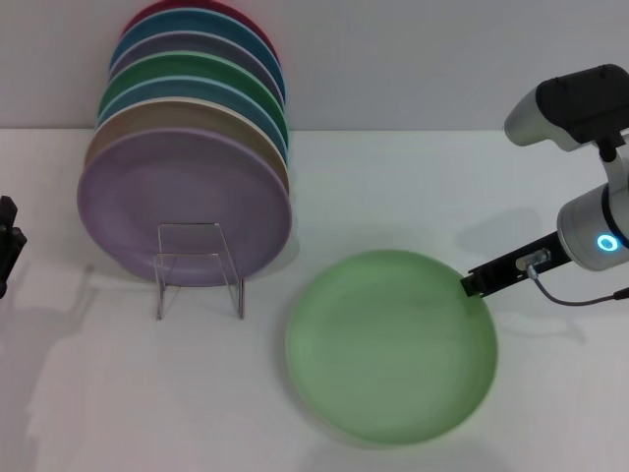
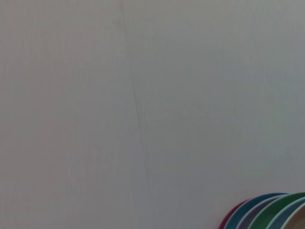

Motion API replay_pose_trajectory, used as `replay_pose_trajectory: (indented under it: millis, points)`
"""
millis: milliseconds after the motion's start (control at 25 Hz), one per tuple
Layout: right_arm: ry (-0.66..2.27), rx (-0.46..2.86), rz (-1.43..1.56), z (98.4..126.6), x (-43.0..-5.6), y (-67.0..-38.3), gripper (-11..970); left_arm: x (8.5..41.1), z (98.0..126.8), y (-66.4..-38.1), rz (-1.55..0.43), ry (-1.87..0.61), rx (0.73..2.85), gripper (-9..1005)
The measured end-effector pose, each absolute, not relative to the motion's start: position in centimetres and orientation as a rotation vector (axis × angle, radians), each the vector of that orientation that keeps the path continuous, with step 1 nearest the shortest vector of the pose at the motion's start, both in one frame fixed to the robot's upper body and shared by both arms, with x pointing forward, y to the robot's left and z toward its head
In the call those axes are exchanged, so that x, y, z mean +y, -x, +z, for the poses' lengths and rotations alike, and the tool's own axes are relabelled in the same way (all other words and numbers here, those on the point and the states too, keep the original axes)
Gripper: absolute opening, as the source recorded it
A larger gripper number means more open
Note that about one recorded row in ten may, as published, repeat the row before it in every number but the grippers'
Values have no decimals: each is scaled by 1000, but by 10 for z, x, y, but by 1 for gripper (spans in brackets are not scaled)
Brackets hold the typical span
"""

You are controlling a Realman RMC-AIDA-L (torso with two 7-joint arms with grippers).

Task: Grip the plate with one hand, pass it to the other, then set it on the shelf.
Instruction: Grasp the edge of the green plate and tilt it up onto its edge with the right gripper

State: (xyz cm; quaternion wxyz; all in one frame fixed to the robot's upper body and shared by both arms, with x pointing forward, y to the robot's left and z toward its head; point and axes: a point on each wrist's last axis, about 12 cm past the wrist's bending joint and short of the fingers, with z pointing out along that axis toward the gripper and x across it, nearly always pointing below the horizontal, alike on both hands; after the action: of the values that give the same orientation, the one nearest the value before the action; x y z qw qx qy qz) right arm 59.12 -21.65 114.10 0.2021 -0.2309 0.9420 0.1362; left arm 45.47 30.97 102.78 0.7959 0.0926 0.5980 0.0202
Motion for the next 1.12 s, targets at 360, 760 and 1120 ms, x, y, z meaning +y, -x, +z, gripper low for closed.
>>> replay_pose_trajectory:
  millis: [360, 760, 1120]
  points:
    - [650, 2669, 376, 1132, -217, -589, -1, 310, 1028, -454, 43, -200, 1285, 833]
    - [677, 2676, 361, 1135, -214, -589, 13, 310, 1028, -455, 43, -199, 1283, 833]
    - [729, 2647, 312, 1141, -207, -587, 39, 310, 1028, -455, 43, -202, 1284, 833]
